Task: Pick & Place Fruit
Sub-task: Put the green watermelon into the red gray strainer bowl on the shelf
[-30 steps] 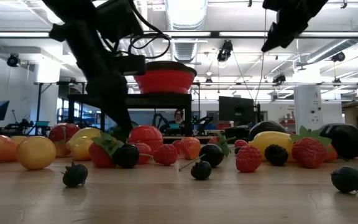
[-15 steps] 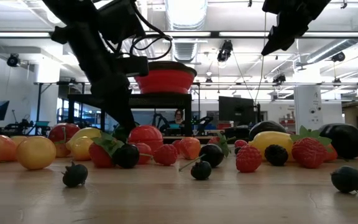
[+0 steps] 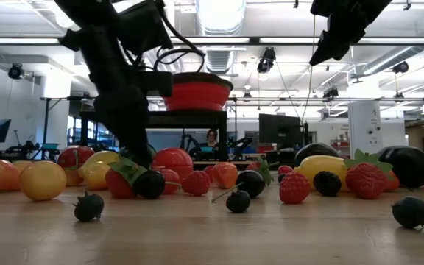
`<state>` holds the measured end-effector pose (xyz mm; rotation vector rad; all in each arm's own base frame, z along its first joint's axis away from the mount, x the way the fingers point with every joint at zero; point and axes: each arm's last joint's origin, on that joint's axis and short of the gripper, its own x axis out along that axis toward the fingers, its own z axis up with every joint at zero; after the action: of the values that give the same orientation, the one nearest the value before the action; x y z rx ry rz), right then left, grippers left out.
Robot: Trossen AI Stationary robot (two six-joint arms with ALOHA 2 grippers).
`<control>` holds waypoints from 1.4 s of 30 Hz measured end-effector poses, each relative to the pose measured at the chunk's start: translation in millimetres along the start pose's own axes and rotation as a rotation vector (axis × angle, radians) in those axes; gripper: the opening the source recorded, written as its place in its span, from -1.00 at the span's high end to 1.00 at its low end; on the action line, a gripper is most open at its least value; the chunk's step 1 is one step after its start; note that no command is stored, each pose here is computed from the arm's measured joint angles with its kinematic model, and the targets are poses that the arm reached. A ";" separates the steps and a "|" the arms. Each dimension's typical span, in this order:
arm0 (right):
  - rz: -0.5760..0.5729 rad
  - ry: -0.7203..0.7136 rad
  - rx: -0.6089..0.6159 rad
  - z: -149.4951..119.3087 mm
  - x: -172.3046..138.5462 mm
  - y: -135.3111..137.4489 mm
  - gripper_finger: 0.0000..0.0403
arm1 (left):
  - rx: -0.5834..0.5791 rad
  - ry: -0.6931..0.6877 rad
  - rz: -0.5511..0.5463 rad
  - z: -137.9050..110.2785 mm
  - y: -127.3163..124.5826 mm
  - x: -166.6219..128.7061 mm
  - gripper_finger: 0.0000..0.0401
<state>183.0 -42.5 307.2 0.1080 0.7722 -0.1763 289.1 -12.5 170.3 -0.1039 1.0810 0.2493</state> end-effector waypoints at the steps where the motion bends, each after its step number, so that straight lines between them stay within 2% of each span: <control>1: 0.000 0.000 0.000 0.0 0.0 0.0 0.63 | 0.003 0.010 0.006 -0.9 0.3 0.4 -0.77; 5: 0.000 -0.005 0.000 0.5 0.0 0.0 0.70 | 0.009 0.030 0.023 -3.0 0.9 2.1 -0.83; 17: 0.001 -0.009 -0.014 0.8 0.0 0.0 0.79 | 0.037 0.047 0.030 -6.7 1.9 3.0 -0.84; 33: 0.001 -0.029 -0.001 2.8 0.0 0.0 0.58 | 0.055 0.166 0.033 -18.7 4.5 2.3 -0.84; 42: 0.000 -0.029 -0.001 2.8 0.0 0.0 0.50 | 0.045 0.138 -0.005 -15.5 2.7 2.9 -0.84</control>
<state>184.9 -43.0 309.2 0.1040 0.7435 -0.1766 276.4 -12.6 160.6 -0.0845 1.2227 0.2156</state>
